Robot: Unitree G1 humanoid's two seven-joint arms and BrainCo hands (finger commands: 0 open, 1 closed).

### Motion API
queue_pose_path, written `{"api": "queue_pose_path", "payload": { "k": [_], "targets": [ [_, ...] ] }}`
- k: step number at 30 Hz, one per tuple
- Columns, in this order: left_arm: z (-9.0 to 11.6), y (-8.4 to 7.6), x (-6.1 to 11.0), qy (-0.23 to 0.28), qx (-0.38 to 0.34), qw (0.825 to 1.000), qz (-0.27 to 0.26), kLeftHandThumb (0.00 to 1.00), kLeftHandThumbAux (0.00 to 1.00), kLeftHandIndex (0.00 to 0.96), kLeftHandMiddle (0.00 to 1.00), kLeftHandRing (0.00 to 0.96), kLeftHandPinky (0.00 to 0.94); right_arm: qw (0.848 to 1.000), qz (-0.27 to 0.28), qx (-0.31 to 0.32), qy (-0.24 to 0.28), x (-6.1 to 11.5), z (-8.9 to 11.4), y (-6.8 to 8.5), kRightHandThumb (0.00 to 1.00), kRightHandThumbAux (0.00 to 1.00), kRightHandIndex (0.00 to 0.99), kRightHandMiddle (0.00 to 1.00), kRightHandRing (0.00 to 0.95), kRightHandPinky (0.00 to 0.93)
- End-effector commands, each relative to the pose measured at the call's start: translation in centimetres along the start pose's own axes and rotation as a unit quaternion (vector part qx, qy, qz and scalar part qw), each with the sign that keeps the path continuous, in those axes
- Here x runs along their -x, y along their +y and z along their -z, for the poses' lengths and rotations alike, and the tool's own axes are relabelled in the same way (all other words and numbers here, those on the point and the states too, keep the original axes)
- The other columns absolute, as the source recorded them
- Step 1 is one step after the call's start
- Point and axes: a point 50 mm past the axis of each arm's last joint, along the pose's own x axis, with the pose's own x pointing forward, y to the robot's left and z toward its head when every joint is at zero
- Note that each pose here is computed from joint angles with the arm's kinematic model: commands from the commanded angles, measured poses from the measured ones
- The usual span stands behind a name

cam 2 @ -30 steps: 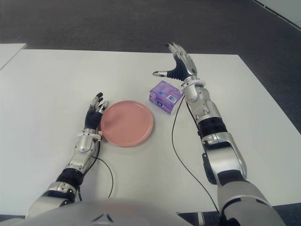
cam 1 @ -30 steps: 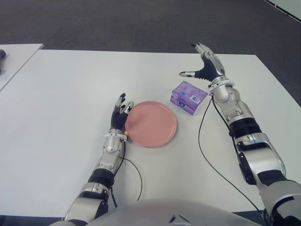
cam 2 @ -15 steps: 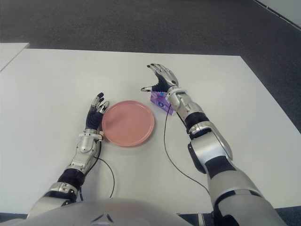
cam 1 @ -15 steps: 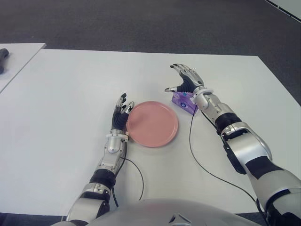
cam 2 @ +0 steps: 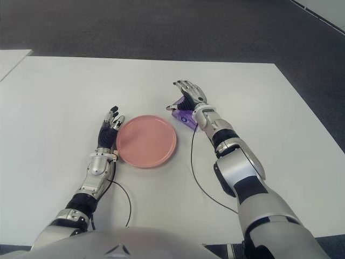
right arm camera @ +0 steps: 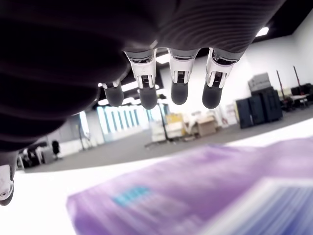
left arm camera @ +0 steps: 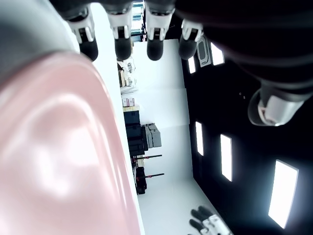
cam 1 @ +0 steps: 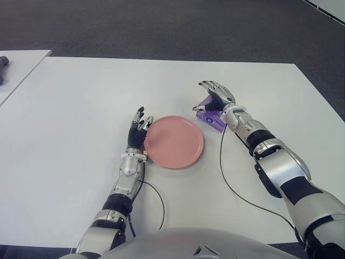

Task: Put the tissue paper into the plate.

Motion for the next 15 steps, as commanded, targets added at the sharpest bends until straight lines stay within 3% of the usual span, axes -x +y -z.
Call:
{"api": "queue_pose_path", "payload": {
  "k": [1,15],
  "targets": [
    [1.29,0.25,1.13,0.034,-0.009,0.999,-0.005,0.0,0.394,0.0,0.0,0.0,0.0,0.999,-0.024,0.019,0.012,0.11,0.3,0.49,0.06,0.455,0.0,0.0,0.0,0.0],
    [1.35,0.34,1.11,0.04,-0.007,0.999,-0.004,0.0,0.369,0.0,0.0,0.0,0.0,0.999,-0.026,0.034,0.019,0.54,0.86,0.83,0.047,0.46,0.0,0.0,0.0,0.0]
  ]
}}
